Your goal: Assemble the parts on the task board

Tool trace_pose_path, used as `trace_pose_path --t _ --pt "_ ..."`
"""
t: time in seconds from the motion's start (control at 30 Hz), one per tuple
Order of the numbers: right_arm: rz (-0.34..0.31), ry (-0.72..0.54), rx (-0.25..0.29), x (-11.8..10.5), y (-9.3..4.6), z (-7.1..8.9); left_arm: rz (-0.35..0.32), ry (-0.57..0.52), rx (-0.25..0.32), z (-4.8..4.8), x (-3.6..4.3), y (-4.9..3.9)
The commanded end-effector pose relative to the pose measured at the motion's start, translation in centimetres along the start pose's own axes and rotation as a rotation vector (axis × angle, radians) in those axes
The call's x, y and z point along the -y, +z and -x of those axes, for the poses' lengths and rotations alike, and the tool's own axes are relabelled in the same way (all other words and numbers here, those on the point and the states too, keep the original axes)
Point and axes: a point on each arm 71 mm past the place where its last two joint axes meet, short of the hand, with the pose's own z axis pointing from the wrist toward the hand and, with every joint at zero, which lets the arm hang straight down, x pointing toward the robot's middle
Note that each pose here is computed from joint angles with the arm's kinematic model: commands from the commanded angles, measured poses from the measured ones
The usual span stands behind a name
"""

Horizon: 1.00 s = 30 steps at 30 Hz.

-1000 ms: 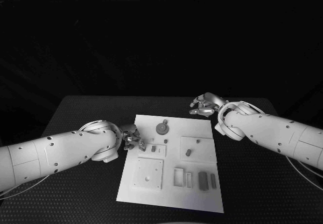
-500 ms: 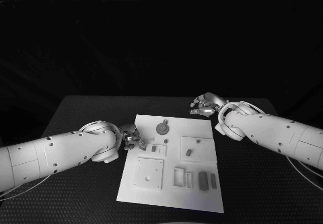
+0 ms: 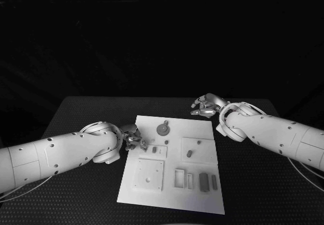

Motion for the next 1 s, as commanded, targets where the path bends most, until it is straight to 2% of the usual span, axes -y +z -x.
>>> trace_pose_path --t 0.03,1.0 --pt "0.007 0.0 -0.01 -0.06 -0.03 -0.08 -0.005 0.0 -0.005 -0.1 0.1 0.03" --pt "0.007 0.0 -0.012 -0.07 -0.04 -0.09 0.0 0.026 -0.018 -0.44 -0.1 0.08"
